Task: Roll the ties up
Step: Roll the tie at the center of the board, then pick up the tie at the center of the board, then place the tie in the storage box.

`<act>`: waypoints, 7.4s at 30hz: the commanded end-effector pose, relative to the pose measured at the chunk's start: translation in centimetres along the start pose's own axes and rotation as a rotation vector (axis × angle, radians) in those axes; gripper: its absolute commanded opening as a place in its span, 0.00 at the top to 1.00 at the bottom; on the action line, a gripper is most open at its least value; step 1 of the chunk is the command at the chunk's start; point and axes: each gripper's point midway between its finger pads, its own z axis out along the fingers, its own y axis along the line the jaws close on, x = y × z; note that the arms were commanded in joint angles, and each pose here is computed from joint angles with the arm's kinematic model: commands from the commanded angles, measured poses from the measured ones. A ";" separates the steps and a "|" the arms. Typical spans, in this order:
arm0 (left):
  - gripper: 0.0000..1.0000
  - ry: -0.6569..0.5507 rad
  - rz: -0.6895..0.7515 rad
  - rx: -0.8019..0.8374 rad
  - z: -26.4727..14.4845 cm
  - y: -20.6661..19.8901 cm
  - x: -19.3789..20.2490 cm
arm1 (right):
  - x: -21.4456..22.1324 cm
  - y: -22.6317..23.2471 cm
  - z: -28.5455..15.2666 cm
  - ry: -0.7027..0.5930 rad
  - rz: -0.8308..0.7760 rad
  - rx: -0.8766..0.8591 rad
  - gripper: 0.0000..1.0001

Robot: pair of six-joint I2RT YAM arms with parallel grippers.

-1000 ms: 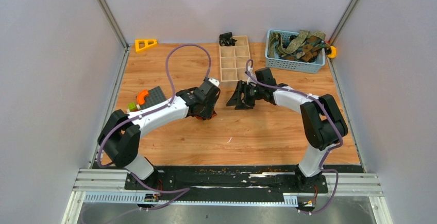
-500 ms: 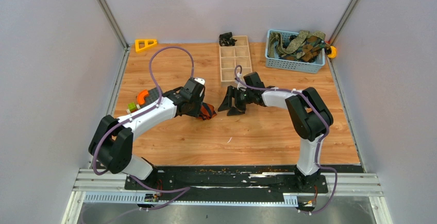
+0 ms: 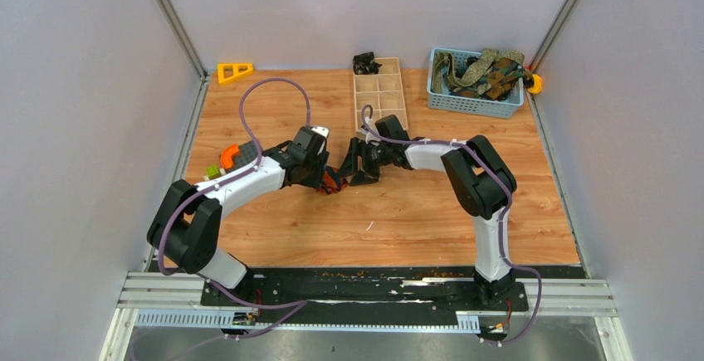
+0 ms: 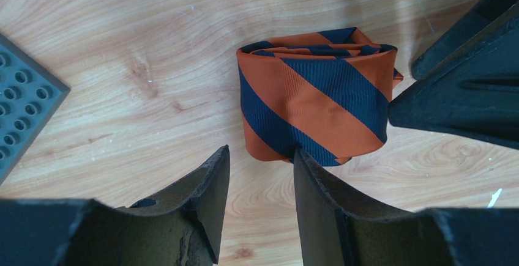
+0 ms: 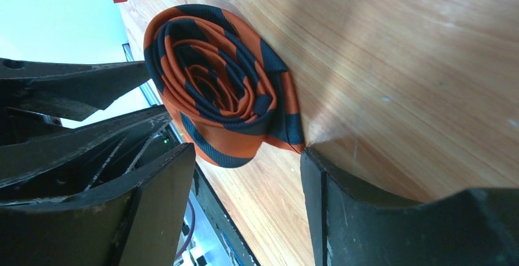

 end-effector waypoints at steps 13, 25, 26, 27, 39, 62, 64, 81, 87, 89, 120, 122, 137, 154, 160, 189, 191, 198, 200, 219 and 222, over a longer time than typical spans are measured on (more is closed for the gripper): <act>0.51 0.000 -0.011 0.026 1.8 -0.3 0.4 | -0.2 1.6 2.5 0.021 -0.019 -0.047 0.45; 0.52 0.001 -0.013 0.028 1.9 -0.3 0.4 | -0.1 1.9 3.5 0.037 -0.020 -0.051 0.52; 0.52 0.002 -0.013 0.029 1.9 -0.3 0.5 | -0.1 1.9 3.6 0.039 -0.021 -0.050 0.52; 0.52 0.000 -0.013 0.031 1.9 -0.4 0.4 | 0.0 2.0 3.7 0.042 -0.022 -0.050 0.54; 0.44 -0.028 -0.037 0.053 -0.3 -0.4 -0.1 | -0.1 1.9 3.6 0.045 -0.008 -0.030 0.79; 0.36 -0.098 -0.070 -0.015 -8.0 2.1 -1.2 | -3.1 4.6 0.9 0.004 -0.003 -0.089 0.97; 0.36 -0.104 -0.065 -0.027 -8.6 2.5 -1.3 | -3.5 4.7 0.6 0.001 0.001 -0.096 0.98; 0.35 -0.144 -0.015 -0.100 -12.0 4.8 -0.8 | -7.4 7.3 -2.7 -0.060 -0.013 -0.169 1.00; 0.15 -0.183 -0.007 -0.117 -12.7 5.6 -0.3 | -11.3 8.0 -5.8 -0.141 -0.029 -0.173 1.00; 0.01 -0.200 -0.011 -0.125 -13.0 5.9 -0.2 | -12.7 7.8 -6.8 -0.171 -0.025 -0.169 1.00; 0.00 -0.385 -0.187 -0.142 -16.1 7.9 1.7 | -31.8 0.1 -20.5 -0.626 -0.051 0.083 1.00; 0.00 -0.385 -0.184 -0.145 -16.1 8.0 1.6 | -31.8 -0.4 -20.6 -0.624 -0.045 0.090 1.00; 0.00 -0.392 -0.175 -0.147 -16.0 8.0 1.6 | -23.3 -0.9 -18.6 -0.406 -0.055 0.187 1.00; 0.00 -0.413 -0.180 -0.141 -16.3 8.1 1.7 | -19.1 0.5 -17.7 -0.241 -0.110 0.221 1.00; 0.00 -0.414 -0.178 -0.139 -16.3 8.0 1.6 | -17.9 -0.9 -16.9 -0.176 -0.093 0.252 1.00; 0.00 -0.421 -0.175 -0.139 -16.3 8.1 1.7 | -19.9 -5.3 -10.6 -0.142 -0.056 0.351 0.94; 0.00 -0.421 -0.174 -0.140 -16.3 8.1 1.7 | -19.9 -5.5 -10.1 -0.138 -0.060 0.347 0.88; 0.00 -0.419 -0.172 -0.145 -16.2 8.2 1.7 | -19.0 -6.1 -9.0 -0.114 -0.085 0.372 0.76; 0.00 -0.416 -0.172 -0.146 -16.1 8.2 1.7 | -19.3 -5.9 -9.5 -0.130 -0.102 0.390 0.74; 0.00 -0.402 -0.167 -0.151 -15.9 8.2 1.8 | -21.7 5.6 -15.4 -0.404 -0.379 0.405 0.37; 0.00 -0.404 -0.168 -0.151 -15.9 8.2 1.8 | -21.7 6.8 -14.3 -0.439 -0.415 0.395 0.51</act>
